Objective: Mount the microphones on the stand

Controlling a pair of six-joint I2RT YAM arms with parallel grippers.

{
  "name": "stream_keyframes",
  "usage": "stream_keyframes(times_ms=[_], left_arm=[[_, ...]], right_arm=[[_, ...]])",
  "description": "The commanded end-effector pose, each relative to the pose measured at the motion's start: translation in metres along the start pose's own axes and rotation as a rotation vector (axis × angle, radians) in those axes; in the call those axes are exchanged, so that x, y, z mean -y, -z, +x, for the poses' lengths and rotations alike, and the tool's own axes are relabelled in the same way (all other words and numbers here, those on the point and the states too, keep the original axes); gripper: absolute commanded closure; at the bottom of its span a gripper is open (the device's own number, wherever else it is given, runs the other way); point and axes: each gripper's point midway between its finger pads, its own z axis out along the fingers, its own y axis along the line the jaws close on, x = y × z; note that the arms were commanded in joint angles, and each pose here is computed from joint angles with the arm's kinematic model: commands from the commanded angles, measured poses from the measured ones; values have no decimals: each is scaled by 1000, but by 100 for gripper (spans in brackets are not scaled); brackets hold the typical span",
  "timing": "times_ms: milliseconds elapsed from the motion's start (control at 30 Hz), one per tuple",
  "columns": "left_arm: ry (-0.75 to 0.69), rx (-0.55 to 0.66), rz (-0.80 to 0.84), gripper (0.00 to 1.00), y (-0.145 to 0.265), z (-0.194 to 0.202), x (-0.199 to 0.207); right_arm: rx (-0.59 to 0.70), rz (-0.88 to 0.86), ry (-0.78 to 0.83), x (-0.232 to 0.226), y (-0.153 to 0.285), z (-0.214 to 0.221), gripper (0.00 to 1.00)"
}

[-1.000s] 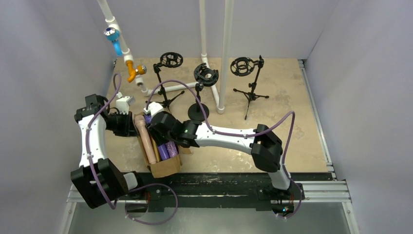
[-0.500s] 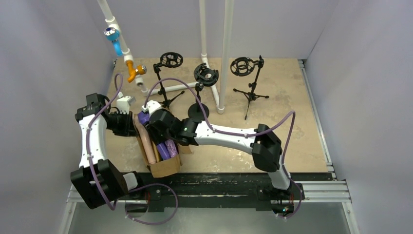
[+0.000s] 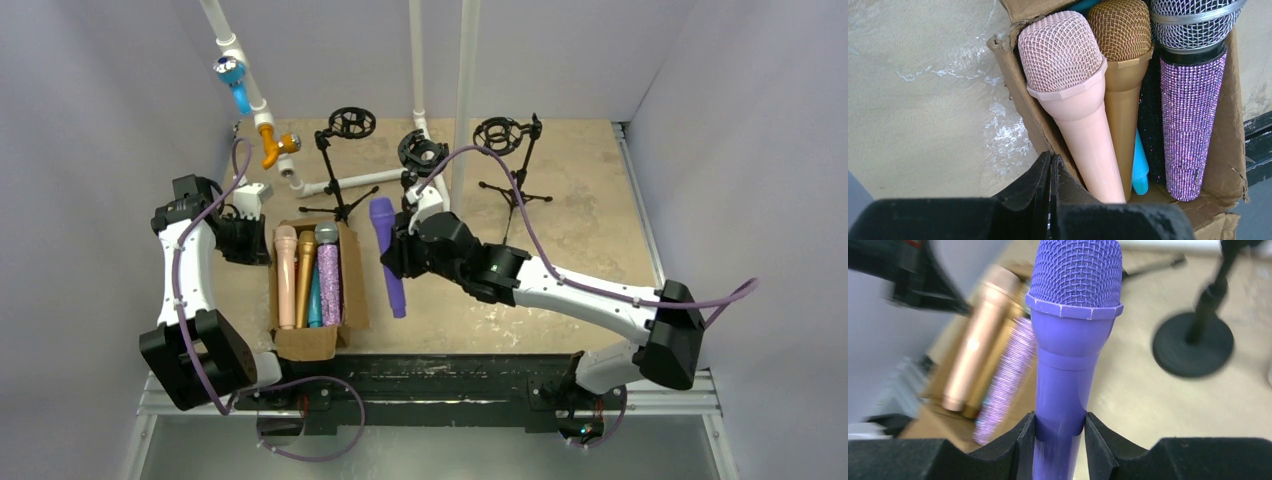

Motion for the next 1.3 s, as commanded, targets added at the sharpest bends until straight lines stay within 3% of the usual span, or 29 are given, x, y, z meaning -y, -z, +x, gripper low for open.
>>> stream_keyframes(times_ms=[0, 233, 500, 667, 800, 900, 1000, 1100, 1267], left_arm=[[-57, 86, -22, 100, 8, -24, -3], [-44, 101, 42, 100, 12, -12, 20], [-35, 92, 81, 100, 11, -6, 29], [-39, 109, 92, 100, 12, -8, 32], [-46, 97, 91, 100, 8, -3, 31], [-56, 85, 85, 100, 6, 0, 29], [-54, 82, 86, 100, 4, 2, 29], [-50, 81, 90, 100, 3, 1, 28], [-51, 80, 89, 100, 2, 0, 27]], right_arm=[[-118, 90, -80, 44, -18, 65, 91], [-218, 164, -129, 77, -53, 125, 97], [-244, 147, -239, 75, -96, 140, 96], [-272, 159, -288, 74, -116, 148, 78], [-284, 142, -302, 69, -123, 145, 51], [-270, 155, -285, 70, -118, 137, 40], [-219, 172, -270, 81, -109, 119, 41], [-161, 200, -246, 98, -101, 101, 48], [-113, 294, -131, 133, -98, 96, 77]])
